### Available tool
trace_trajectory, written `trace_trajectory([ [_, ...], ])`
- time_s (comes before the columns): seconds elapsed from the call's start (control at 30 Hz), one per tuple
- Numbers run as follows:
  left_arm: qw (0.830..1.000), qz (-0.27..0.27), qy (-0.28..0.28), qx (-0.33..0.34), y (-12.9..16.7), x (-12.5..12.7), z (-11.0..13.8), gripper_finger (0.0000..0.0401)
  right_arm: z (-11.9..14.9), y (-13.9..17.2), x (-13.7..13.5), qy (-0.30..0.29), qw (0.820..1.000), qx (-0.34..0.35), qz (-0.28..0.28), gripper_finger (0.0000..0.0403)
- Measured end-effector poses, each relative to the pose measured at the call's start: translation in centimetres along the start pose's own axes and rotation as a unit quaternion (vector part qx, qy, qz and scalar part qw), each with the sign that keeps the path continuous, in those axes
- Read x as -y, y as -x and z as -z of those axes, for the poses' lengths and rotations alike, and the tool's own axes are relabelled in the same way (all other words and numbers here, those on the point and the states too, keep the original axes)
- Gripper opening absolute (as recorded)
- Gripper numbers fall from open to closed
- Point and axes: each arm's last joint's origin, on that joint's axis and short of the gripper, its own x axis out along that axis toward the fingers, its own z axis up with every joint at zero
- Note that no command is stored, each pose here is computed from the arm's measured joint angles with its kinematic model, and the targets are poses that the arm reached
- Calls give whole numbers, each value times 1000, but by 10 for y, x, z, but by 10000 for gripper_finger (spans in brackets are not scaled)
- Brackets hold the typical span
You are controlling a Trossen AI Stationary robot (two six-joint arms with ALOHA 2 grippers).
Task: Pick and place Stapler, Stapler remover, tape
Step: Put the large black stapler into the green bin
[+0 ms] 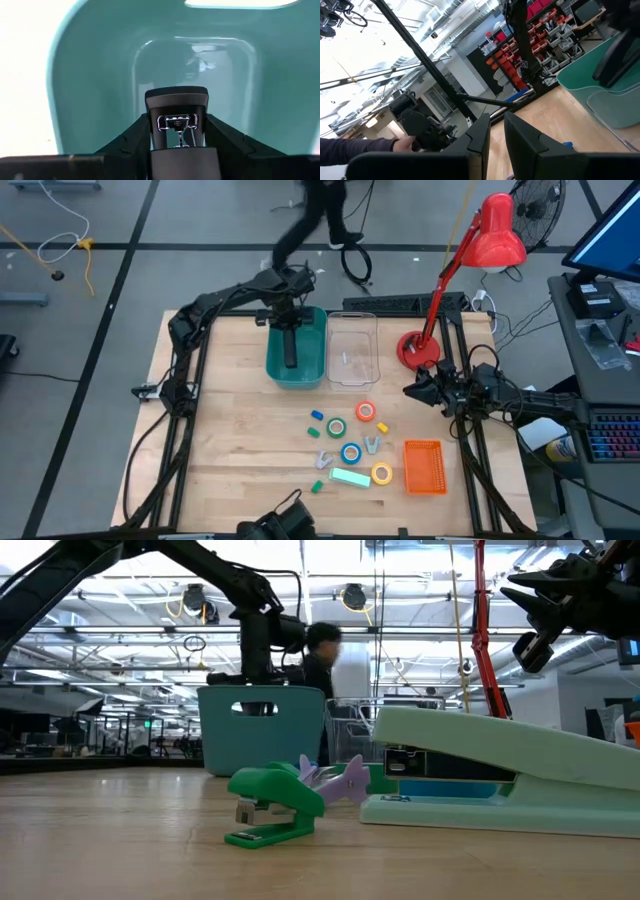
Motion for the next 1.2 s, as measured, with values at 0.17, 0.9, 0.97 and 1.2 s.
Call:
trace_trajectory([
  [0.17,1000,-9,-2,-5,-11,3,-2,156,0,0,0,-2,1000,0,0,50],
  [0.9,999,-23,-35,-17,-39,14,1,161,0,0,0,-6,1000,-1,1,50],
  [0.97,999,-27,-37,-19,-42,14,1,178,0,0,0,-6,1000,-1,1,50],
  [1.2,998,-32,-49,-28,-51,17,2,184,0,0,0,-10,1000,-1,1,50],
])
